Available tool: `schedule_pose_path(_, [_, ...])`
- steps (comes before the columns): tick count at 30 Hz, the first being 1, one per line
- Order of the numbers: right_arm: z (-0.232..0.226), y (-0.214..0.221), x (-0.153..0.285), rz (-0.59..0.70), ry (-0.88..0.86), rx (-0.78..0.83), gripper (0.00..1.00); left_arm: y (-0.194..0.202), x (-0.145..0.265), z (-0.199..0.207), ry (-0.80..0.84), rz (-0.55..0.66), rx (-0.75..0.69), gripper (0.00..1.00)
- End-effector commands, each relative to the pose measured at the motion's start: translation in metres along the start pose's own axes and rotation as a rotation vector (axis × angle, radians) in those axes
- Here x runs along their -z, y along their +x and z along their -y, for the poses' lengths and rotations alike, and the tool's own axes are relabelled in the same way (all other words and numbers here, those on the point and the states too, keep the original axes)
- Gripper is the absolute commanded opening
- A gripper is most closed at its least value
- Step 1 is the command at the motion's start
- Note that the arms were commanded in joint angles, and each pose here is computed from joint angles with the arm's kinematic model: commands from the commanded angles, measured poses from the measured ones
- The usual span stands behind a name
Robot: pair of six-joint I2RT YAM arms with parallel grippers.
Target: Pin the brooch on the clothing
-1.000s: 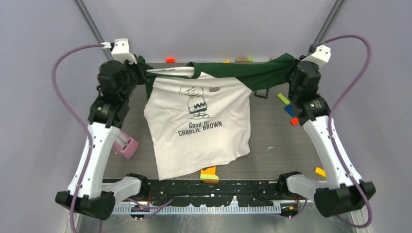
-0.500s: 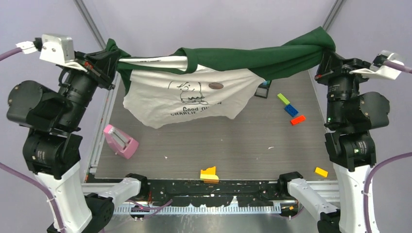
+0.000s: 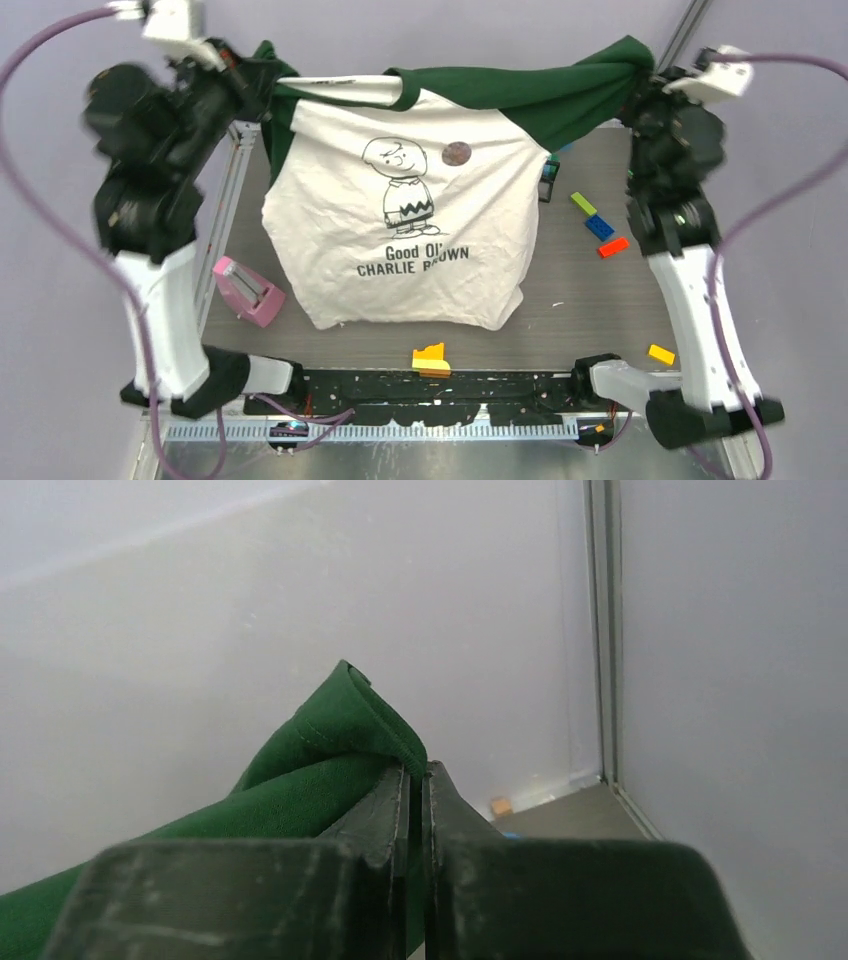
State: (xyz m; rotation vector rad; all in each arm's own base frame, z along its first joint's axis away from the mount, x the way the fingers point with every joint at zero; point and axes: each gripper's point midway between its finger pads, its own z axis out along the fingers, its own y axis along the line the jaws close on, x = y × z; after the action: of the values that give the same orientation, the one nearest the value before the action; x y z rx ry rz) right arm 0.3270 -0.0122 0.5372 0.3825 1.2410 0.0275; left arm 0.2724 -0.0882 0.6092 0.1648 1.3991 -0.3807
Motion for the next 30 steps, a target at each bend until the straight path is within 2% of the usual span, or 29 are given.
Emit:
schedule_pose_path(1, [0.016, 0.105, -0.073, -0.11, 0.137, 0.111, 0.01, 0.106, -0.106, -0.067, -0.181, -0.245, -0.001, 0.0])
schedule_pose_path(4, [0.014, 0.175, -0.11, -0.192, 0.114, 0.103, 0.0, 0.186, -0.163, -0.116, -0.259, -0.385, -0.005, 0.0])
schedule_pose_path(6, [0.009, 0.247, -0.144, -0.274, 0.084, 0.114, 0.0, 0.24, -0.197, -0.143, -0.276, -0.459, -0.009, 0.0])
schedule_pose_path(7, [0.005, 0.269, -0.152, -0.305, 0.051, 0.111, 0.03, 0.282, -0.217, -0.156, -0.274, -0.516, -0.007, 0.0])
schedule_pose_path(8, [0.002, 0.302, -0.167, -0.346, 0.037, 0.118, 0.08, 0.292, -0.226, -0.159, -0.262, -0.522, -0.01, 0.1])
schedule_pose_path(9, [-0.004, 0.324, -0.173, -0.387, -0.005, 0.117, 0.18, 0.331, -0.24, -0.169, -0.264, -0.576, -0.004, 0.3])
schedule_pose_path(10, [-0.005, 0.355, -0.185, -0.446, -0.011, 0.131, 0.38, 0.35, -0.246, -0.173, -0.264, -0.614, -0.001, 0.59])
schedule_pose_path(11, [-0.009, 0.371, -0.189, -0.484, -0.033, 0.135, 0.59, 0.368, -0.25, -0.176, -0.263, -0.653, 0.007, 0.81])
schedule_pose_path(12, [-0.01, 0.395, -0.195, -0.553, -0.033, 0.151, 0.65, 0.379, -0.253, -0.178, -0.264, -0.674, 0.016, 0.97])
schedule_pose_path(13, [-0.01, 0.403, -0.197, -0.58, -0.034, 0.16, 0.71, 0.387, -0.253, -0.178, -0.264, -0.696, 0.024, 0.99])
schedule_pose_path(16, [-0.007, 0.42, -0.196, -0.644, -0.04, 0.199, 0.75, 0.393, -0.246, -0.177, -0.27, -0.717, 0.034, 1.0])
schedule_pose_path(17, [-0.007, 0.419, -0.195, -0.647, -0.04, 0.204, 0.8, 0.393, -0.24, -0.176, -0.273, -0.718, 0.04, 1.0])
schedule_pose_path(19, [-0.006, 0.401, -0.189, -0.631, -0.039, 0.207, 0.83, 0.386, -0.229, -0.173, -0.283, -0.684, 0.066, 1.0])
schedule_pose_path(20, [-0.001, 0.407, -0.18, -0.652, -0.028, 0.214, 0.83, 0.384, -0.221, -0.17, -0.29, -0.67, 0.087, 1.0])
schedule_pose_path(21, [-0.003, 0.39, -0.177, -0.634, -0.028, 0.207, 0.84, 0.389, -0.209, -0.168, -0.3, -0.674, 0.113, 1.0])
schedule_pose_path(24, [0.01, 0.381, -0.152, -0.671, 0.013, 0.208, 0.84, 0.361, -0.18, -0.16, -0.325, -0.607, 0.152, 1.0])
schedule_pose_path(26, [0.018, 0.364, -0.137, -0.679, 0.064, 0.204, 0.93, 0.348, -0.158, -0.159, -0.361, -0.582, 0.159, 1.0])
schedule_pose_path(30, [0.038, 0.32, -0.106, -0.662, 0.164, 0.217, 0.95, 0.312, -0.109, -0.156, -0.448, -0.532, 0.135, 1.0])
